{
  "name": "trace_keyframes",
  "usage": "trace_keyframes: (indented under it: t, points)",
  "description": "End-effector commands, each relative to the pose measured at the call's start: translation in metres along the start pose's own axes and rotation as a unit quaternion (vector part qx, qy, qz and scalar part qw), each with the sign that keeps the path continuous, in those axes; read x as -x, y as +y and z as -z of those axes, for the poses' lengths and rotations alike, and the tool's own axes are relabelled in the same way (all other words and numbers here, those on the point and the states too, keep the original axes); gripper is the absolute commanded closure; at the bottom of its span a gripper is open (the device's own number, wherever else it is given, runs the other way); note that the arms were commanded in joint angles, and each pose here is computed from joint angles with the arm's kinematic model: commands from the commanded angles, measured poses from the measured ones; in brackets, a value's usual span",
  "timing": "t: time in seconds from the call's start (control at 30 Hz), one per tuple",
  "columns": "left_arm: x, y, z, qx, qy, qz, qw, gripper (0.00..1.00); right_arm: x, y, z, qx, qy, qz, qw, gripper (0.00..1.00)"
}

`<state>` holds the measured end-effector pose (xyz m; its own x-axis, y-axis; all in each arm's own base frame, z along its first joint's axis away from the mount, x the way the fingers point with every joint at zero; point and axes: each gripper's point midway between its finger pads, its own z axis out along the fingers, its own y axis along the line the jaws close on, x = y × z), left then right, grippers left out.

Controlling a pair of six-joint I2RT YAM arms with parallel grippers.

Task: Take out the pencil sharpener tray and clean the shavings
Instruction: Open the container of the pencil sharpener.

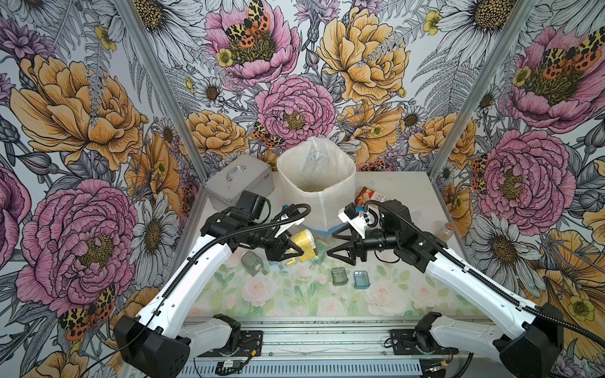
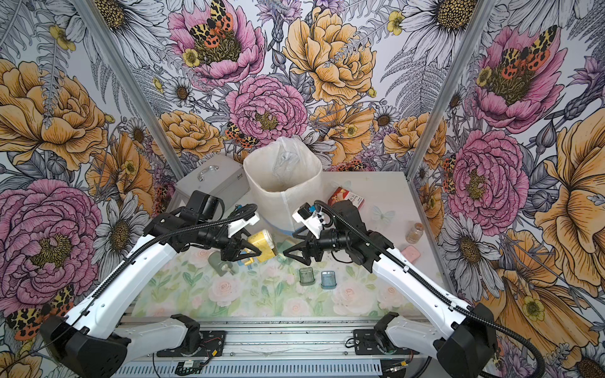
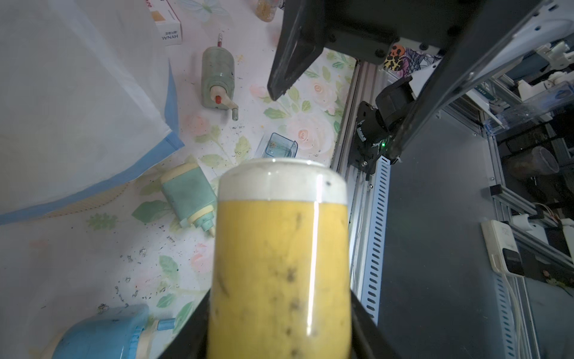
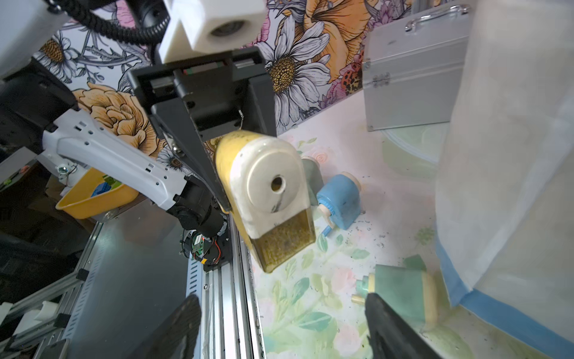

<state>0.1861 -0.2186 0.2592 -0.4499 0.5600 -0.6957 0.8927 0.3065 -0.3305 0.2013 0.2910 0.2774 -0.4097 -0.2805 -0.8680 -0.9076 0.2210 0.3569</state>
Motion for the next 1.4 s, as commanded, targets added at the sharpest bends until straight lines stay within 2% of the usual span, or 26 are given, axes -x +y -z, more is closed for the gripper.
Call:
trace_keyframes:
  t: [0.0, 0.33, 0.63, 0.87, 1.0, 1.37]
  points:
    - [0.01, -0.019, 0.004, -0.025, -0.011, -0.043, 0.999, 1.0, 0.012, 0.012, 0.001, 0.025, -0.028, 0.05, 0.998, 0.16]
    - [0.01, -0.036, 0.009, -0.034, -0.021, -0.078, 0.996, 1.0, 0.005, 0.039, -0.015, 0.113, -0.004, 0.027, 0.993, 0.14]
    - [0.018, -0.05, 0.014, -0.062, -0.041, -0.081, 0.994, 1.0, 0.007, 0.048, -0.022, 0.146, 0.004, 0.022, 0.989, 0.08]
    - [0.02, -0.061, 0.019, -0.082, -0.057, -0.089, 0.991, 0.98, 0.011, 0.057, -0.025, 0.189, 0.011, 0.014, 0.982, 0.16]
    - [0.02, -0.063, 0.018, -0.09, -0.057, -0.084, 0.991, 0.98, 0.013, 0.062, -0.023, 0.206, 0.011, 0.014, 0.978, 0.26]
    - [0.022, -0.062, 0.019, -0.094, -0.061, -0.083, 0.99, 0.99, 0.017, 0.065, -0.021, 0.206, 0.008, 0.015, 0.978, 0.42]
